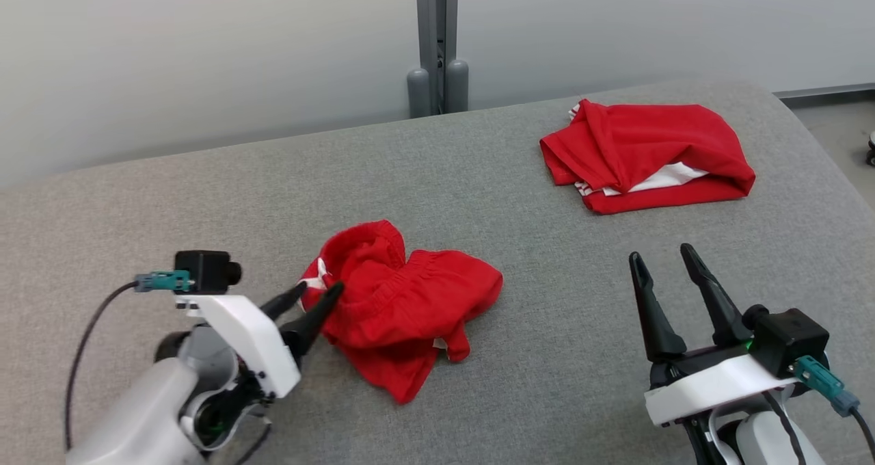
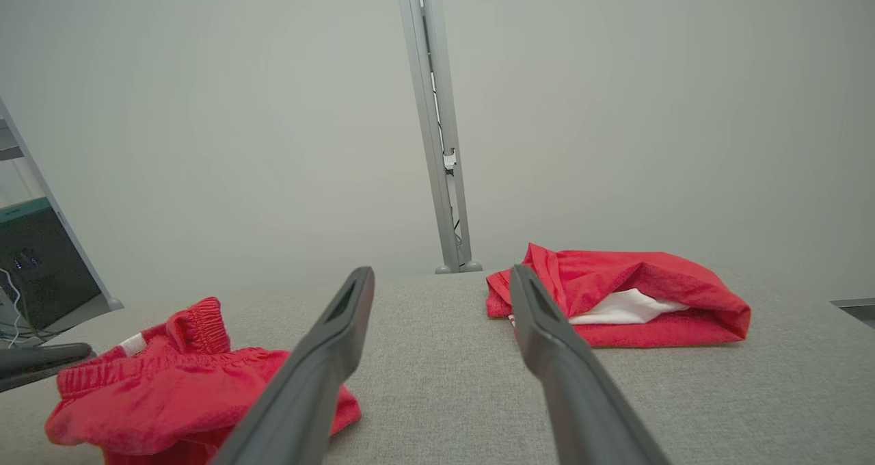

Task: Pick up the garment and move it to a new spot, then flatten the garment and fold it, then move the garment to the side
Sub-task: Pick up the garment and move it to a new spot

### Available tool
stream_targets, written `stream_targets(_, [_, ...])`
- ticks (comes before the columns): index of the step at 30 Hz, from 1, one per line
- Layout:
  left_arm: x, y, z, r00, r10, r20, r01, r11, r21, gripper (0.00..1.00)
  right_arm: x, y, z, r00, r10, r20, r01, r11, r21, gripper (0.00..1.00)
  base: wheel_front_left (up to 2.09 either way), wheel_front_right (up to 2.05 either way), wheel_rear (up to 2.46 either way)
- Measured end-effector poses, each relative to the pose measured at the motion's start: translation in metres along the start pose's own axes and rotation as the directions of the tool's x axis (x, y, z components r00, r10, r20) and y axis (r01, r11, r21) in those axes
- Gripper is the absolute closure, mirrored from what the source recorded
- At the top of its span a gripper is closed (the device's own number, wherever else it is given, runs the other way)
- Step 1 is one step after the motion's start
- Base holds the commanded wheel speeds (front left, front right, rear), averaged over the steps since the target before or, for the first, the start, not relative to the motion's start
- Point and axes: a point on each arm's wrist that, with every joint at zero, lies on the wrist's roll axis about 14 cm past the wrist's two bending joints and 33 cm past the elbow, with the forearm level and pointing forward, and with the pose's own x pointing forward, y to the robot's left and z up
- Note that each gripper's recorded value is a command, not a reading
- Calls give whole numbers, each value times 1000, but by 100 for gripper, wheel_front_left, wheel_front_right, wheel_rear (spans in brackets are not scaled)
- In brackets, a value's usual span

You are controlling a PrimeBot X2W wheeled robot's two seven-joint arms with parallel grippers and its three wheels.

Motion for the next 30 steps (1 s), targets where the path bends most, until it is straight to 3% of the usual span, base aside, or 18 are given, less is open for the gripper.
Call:
stream_targets(6, [-31, 29, 39, 988, 74, 137, -97, 981, 169, 0, -1, -2, 11, 1000, 1, 31, 0, 1000, -13, 0, 0, 0, 0])
stream_targets(10, [-64, 37, 89, 925, 115, 362, -210, 949, 236, 0, -1, 3, 22, 998, 13, 67, -12, 1000, -22, 0, 0, 0, 0])
stream_targets(15, [-103, 49, 102, 821, 182, 541, -335, 921, 199, 0, -4, 0, 26, 997, -4, 83, 6, 1000, -22, 0, 0, 0, 0])
stream_targets(24, [-154, 49, 98, 639, 284, 715, -491, 866, 95, 0, -13, -13, 21, 996, -53, 74, 55, 998, -22, 0, 0, 0, 0])
stream_targets(30, [-165, 49, 69, 609, 324, 724, -558, 824, 101, 0, -17, -14, 26, 994, -59, 91, 61, 998, -21, 0, 0, 0, 0])
